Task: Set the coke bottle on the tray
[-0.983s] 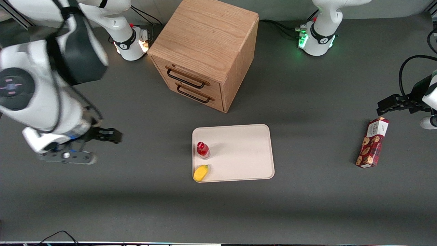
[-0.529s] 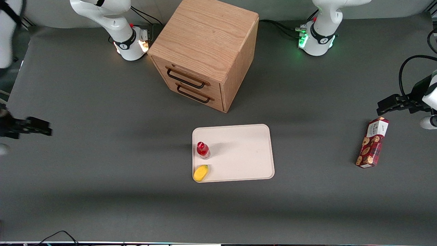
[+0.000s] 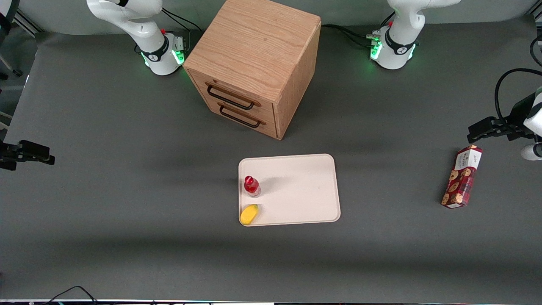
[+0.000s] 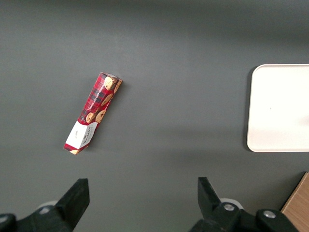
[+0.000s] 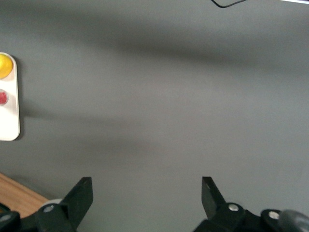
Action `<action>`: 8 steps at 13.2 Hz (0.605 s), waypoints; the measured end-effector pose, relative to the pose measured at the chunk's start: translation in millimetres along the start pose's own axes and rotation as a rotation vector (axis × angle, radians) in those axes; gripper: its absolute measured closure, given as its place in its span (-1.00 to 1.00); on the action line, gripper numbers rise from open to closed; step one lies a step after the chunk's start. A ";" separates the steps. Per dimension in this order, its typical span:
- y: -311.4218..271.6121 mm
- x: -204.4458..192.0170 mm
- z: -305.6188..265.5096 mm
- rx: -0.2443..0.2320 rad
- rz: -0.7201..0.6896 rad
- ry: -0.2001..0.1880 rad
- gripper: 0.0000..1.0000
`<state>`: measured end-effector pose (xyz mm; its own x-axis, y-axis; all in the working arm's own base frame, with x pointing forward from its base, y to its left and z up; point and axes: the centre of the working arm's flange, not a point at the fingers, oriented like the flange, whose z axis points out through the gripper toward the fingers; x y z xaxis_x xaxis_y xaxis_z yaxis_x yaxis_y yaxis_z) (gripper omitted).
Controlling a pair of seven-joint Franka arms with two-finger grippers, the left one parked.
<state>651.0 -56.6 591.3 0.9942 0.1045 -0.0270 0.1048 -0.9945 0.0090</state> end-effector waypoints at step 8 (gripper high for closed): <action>11.6 -28.0 32.6 0.015 0.029 0.072 -1.00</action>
<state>623.6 -71.5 559.6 0.9961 0.0755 0.0455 0.0759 -0.9971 -0.0066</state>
